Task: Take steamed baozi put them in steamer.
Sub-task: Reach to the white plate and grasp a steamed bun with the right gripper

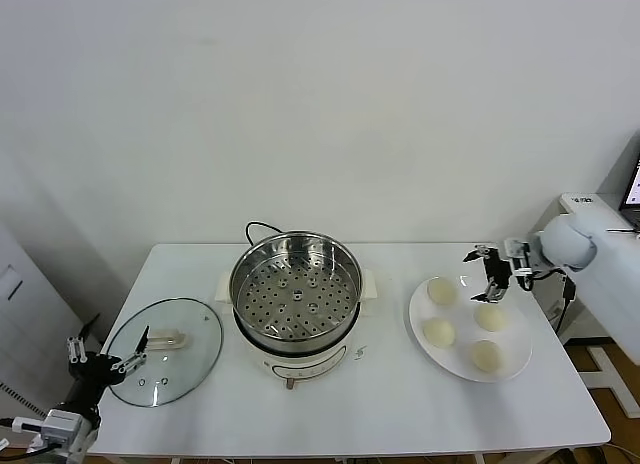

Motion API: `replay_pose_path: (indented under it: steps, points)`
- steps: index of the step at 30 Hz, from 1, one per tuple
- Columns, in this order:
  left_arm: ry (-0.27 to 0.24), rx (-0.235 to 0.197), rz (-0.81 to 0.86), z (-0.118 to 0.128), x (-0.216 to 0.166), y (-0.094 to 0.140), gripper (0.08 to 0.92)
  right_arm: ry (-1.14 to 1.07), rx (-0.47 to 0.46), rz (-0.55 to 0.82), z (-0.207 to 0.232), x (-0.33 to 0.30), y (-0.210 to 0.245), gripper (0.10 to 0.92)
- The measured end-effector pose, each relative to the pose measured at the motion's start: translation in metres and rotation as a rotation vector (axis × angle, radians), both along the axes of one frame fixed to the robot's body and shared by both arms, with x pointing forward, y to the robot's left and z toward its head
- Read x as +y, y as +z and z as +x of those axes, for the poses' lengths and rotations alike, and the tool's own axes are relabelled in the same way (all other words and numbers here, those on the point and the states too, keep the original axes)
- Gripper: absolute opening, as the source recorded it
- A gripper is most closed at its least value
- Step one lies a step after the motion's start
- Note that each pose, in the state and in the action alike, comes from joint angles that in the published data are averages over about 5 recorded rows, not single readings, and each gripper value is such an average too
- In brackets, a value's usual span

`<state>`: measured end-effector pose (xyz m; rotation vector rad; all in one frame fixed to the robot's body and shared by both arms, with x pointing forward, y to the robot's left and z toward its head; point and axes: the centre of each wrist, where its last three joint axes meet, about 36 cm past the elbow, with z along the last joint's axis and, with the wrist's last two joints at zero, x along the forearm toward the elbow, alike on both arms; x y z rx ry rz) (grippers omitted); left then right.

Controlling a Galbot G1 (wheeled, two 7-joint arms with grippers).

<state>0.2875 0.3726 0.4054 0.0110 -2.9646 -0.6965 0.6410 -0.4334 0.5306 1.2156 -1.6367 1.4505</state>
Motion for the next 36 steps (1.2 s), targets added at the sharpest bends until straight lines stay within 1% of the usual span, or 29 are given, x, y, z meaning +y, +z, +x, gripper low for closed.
replay_pose_path:
  steps: [12, 23, 26, 31, 36]
  points:
    - [0.010, 0.009, -0.003, -0.004, 0.002, -0.004, 0.823, -0.014, 0.023, -0.032, 0.025, 0.020, -0.043, 0.823]
    - [0.010, 0.012, -0.008, -0.004, -0.002, -0.007, 0.823, -0.055, 0.031, -0.044, 0.037, 0.022, -0.067, 0.821]
    - [0.010, 0.014, -0.007, -0.005, -0.002, -0.008, 0.823, -0.064, 0.036, -0.045, 0.038, 0.022, -0.073, 0.806]
    - [0.009, 0.016, -0.004, -0.005, 0.000, -0.009, 0.823, -0.078, 0.042, -0.045, 0.039, 0.020, -0.080, 0.709]
    - [0.010, 0.013, -0.002, -0.004, 0.000, -0.008, 0.823, -0.085, 0.042, -0.044, 0.039, 0.017, -0.082, 0.570]
